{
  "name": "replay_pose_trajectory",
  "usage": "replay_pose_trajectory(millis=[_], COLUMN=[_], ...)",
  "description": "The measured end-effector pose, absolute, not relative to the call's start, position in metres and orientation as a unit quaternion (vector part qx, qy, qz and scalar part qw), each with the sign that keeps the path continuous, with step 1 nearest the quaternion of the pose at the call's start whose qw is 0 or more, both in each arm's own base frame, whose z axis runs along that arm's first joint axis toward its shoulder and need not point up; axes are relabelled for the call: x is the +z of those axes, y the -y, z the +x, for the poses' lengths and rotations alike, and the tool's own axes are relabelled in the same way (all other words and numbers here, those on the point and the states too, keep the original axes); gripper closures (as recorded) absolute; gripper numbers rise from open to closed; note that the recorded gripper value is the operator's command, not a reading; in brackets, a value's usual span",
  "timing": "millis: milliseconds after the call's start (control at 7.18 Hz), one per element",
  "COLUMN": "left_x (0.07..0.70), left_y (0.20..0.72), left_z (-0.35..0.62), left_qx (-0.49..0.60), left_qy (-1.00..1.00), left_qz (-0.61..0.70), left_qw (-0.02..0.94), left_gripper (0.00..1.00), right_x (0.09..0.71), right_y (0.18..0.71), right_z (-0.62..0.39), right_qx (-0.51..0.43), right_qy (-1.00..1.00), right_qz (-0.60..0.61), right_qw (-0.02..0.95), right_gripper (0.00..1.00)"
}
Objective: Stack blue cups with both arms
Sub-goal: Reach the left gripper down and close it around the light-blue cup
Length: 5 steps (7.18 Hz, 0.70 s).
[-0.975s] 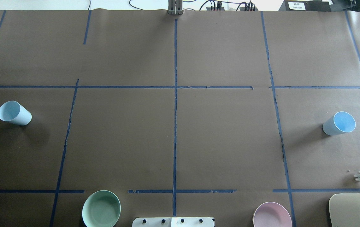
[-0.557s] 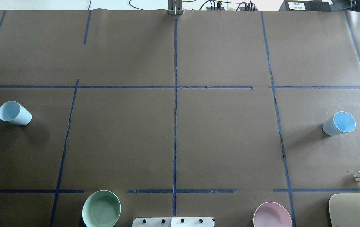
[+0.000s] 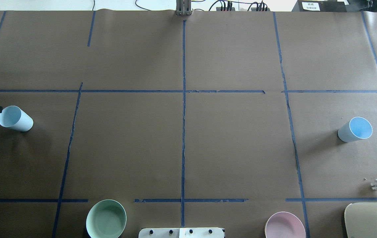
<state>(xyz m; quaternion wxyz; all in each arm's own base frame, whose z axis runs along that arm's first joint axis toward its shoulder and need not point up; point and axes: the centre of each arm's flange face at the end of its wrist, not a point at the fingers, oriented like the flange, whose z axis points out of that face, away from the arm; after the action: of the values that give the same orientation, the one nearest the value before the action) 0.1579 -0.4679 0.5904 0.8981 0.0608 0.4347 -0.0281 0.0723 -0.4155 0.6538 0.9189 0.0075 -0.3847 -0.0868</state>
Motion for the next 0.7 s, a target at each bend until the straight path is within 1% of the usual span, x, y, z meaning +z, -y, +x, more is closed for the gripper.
replay_pose_trajectory(millis=[139,279,557,697], left_x=[0.59,0.593,0.605,0.608], left_y=[0.469,0.47,0.464,0.464], left_z=[0.172,0.181,0.203,0.21], left_qx=[-0.034,-0.035,-0.027,-0.025], left_qy=[-0.437,-0.435,-0.421,-0.414], left_qz=[0.058,0.054,0.046,0.046], left_qw=[0.897,0.898,0.906,0.909], left_gripper=[0.0,0.03,0.74,0.95], right_x=[0.654,0.654,0.655,0.655], right_y=[0.415,0.415,0.415,0.415], right_z=[0.072,0.072,0.072,0.072], right_qx=[-0.087,-0.087,-0.086,-0.086], right_qy=[0.385,0.385,0.385,0.385], right_qz=[0.007,0.007,0.007,0.006], right_qw=[0.919,0.919,0.919,0.919], right_gripper=[0.0,0.0,0.0,0.0])
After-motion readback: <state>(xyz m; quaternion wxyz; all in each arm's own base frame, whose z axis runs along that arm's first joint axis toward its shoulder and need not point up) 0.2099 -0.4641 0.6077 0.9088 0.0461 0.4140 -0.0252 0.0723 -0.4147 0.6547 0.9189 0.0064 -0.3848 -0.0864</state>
